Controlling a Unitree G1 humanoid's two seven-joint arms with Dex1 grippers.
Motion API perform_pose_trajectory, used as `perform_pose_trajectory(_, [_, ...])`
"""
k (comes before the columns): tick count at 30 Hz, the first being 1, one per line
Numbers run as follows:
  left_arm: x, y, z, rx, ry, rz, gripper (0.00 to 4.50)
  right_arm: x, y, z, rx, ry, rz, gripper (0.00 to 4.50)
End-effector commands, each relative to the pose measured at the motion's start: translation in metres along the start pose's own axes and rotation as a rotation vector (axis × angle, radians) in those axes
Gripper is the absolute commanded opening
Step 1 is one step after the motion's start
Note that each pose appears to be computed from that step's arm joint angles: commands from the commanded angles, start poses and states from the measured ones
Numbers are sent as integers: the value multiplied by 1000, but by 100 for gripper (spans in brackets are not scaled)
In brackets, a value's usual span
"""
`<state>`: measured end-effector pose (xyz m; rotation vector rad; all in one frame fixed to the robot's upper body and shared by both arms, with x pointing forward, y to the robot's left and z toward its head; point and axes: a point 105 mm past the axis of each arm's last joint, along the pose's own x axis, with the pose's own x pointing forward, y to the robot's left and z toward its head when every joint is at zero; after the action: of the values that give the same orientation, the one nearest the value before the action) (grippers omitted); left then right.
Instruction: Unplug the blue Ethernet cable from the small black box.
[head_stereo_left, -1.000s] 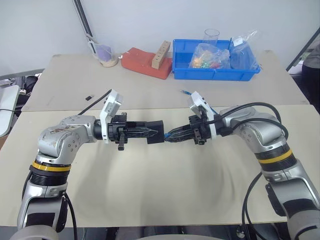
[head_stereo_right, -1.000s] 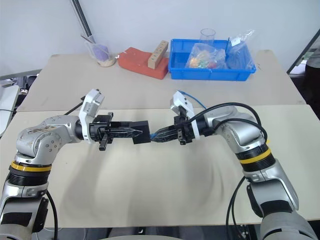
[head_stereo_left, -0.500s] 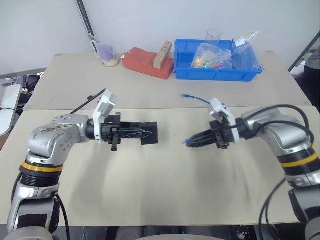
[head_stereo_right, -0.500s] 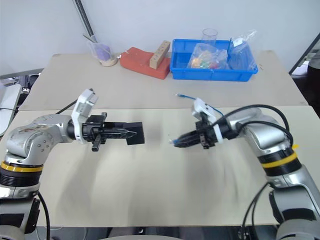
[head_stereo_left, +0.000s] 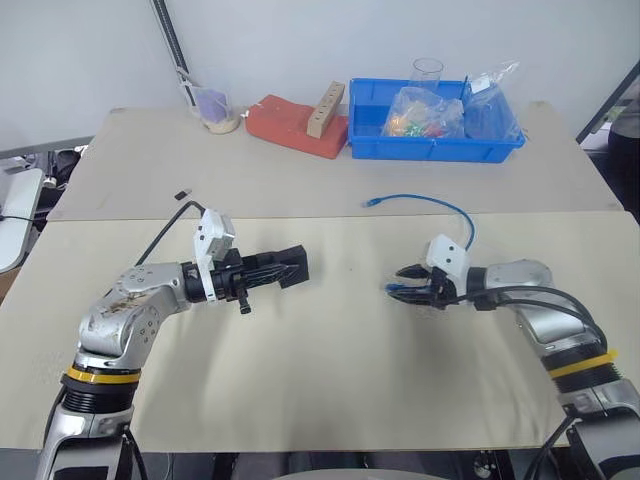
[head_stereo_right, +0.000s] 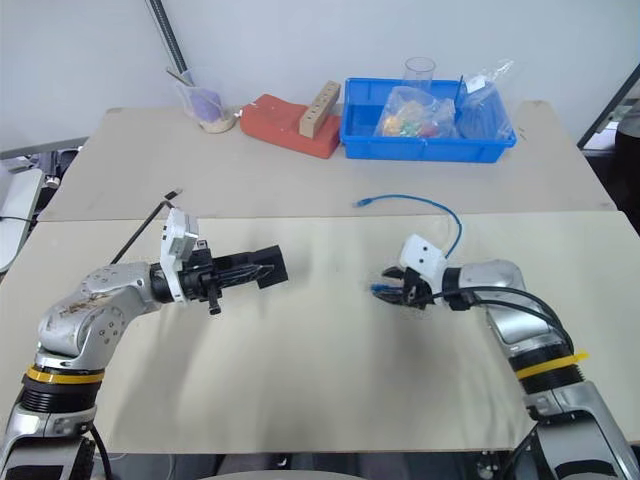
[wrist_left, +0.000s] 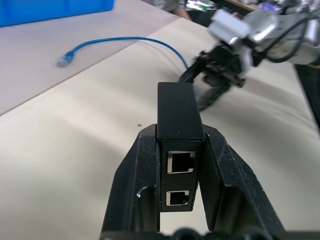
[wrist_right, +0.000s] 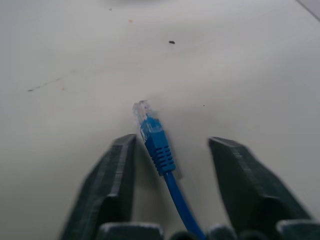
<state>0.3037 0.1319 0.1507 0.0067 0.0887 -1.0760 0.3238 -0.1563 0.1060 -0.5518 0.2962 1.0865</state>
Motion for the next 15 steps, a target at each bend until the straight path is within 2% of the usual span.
perform_pose_trajectory(1, [0,24,0,84,-49,169,54,-13,0,59,-52,-156,-31,407])
perform_pose_trajectory(2, [3,31,-5,100,-57,218,54,-13,3,77,-36,-211,-54,444])
perform_pose_trajectory(5, [11,46,-17,156,-72,330,54,-12,6,113,61,-337,-119,448])
perform_pose_trajectory(7, [15,54,-22,180,-89,396,54,-12,6,126,100,-377,-160,448])
perform_pose_trajectory(15, [30,71,-45,148,-116,497,54,-6,9,122,121,-348,-205,448])
